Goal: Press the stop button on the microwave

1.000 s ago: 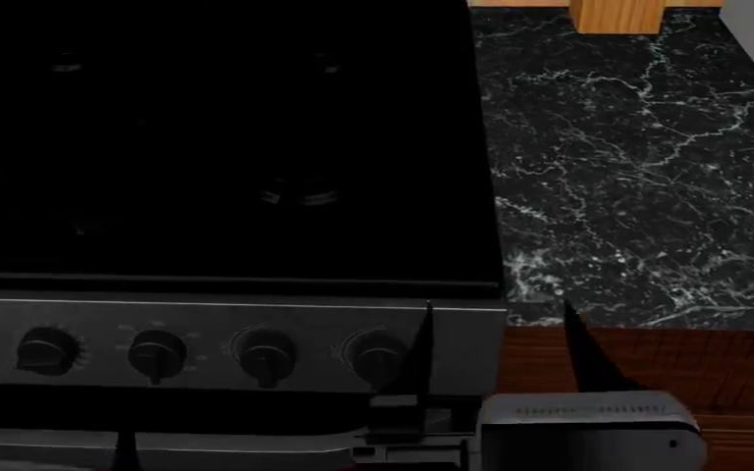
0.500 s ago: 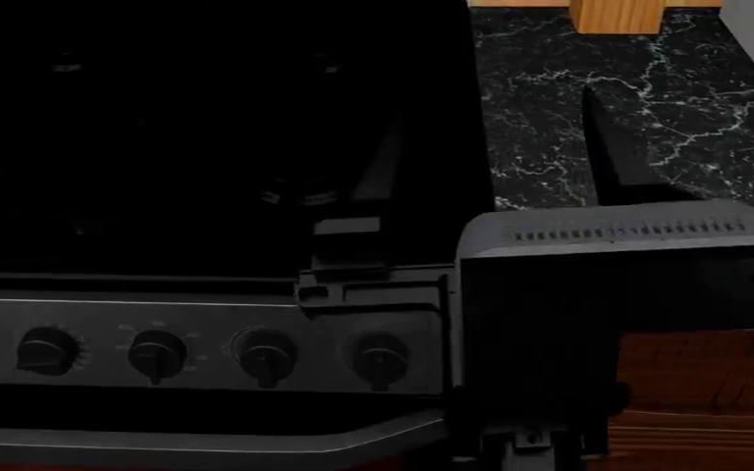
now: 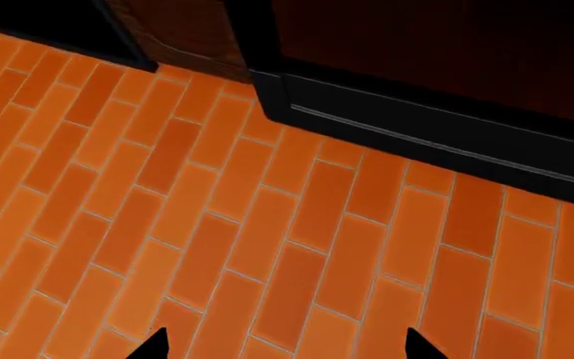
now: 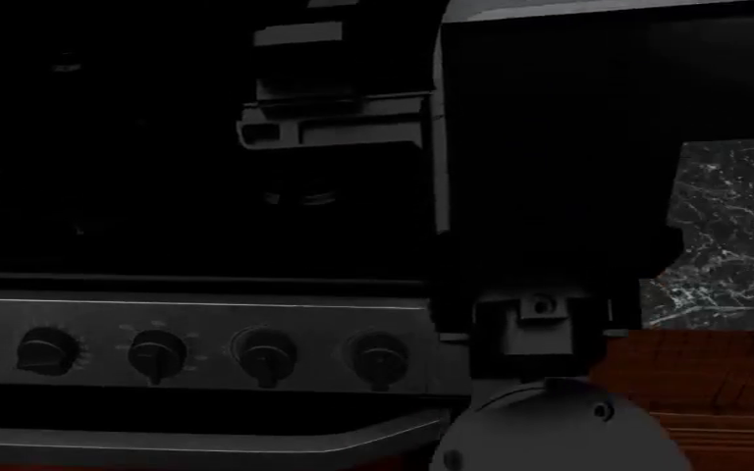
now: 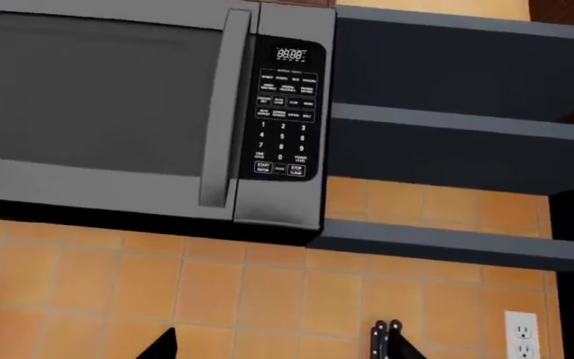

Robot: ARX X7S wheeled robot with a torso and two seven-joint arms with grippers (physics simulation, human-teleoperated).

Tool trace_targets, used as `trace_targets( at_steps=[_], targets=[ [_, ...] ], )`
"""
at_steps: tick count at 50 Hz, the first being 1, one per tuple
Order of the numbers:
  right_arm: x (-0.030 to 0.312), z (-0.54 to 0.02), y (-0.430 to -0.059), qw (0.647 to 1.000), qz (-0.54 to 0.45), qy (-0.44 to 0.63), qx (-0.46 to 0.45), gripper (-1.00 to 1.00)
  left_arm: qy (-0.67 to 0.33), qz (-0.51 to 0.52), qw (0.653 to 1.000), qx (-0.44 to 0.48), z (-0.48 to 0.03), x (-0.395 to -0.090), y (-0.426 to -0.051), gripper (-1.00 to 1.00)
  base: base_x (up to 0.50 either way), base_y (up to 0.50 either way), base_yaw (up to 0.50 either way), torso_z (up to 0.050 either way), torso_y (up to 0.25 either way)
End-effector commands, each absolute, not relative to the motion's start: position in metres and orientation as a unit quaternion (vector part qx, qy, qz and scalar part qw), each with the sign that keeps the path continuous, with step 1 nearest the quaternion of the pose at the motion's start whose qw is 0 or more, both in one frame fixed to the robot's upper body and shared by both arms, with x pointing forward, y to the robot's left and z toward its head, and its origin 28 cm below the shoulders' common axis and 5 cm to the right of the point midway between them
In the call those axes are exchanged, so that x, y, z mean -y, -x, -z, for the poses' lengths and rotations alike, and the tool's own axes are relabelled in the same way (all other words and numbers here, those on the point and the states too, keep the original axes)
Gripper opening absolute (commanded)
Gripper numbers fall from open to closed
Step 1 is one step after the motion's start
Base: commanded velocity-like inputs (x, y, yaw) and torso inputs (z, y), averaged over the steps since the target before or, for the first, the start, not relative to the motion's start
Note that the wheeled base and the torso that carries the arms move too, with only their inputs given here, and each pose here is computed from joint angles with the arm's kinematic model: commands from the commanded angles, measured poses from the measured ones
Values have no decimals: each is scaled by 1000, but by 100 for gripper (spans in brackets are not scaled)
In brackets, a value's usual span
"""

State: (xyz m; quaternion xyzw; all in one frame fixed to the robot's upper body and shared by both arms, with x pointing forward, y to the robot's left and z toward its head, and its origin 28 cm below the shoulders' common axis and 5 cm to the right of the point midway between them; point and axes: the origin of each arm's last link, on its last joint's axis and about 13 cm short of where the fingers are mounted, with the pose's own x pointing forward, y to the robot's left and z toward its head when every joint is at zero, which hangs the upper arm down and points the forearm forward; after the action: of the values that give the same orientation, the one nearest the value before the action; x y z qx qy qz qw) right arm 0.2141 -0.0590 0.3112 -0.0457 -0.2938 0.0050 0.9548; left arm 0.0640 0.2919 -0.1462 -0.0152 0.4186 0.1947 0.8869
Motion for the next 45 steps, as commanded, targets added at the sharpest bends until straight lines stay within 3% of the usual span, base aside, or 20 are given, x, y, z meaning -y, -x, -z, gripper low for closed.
trace_targets(
  at_steps=[1,9,34,45],
  targets=[
    [57,-344,-221,950,6,45,309,100,66,-212,837,-501,156,-284,-29,100,0,0,0,50,82],
    [51,-366,-245,955,10,51,294,100,95,-214,814,-531,157,-280,-14,100,0,0,0,50,81],
    [33,-449,-322,965,45,65,250,100,95,-214,814,-531,157,-280,-14,100,0,0,0,50,82],
    [30,-487,-335,964,61,62,253,100,95,-214,814,-531,157,-280,-14,100,0,0,0,50,83]
  ],
)
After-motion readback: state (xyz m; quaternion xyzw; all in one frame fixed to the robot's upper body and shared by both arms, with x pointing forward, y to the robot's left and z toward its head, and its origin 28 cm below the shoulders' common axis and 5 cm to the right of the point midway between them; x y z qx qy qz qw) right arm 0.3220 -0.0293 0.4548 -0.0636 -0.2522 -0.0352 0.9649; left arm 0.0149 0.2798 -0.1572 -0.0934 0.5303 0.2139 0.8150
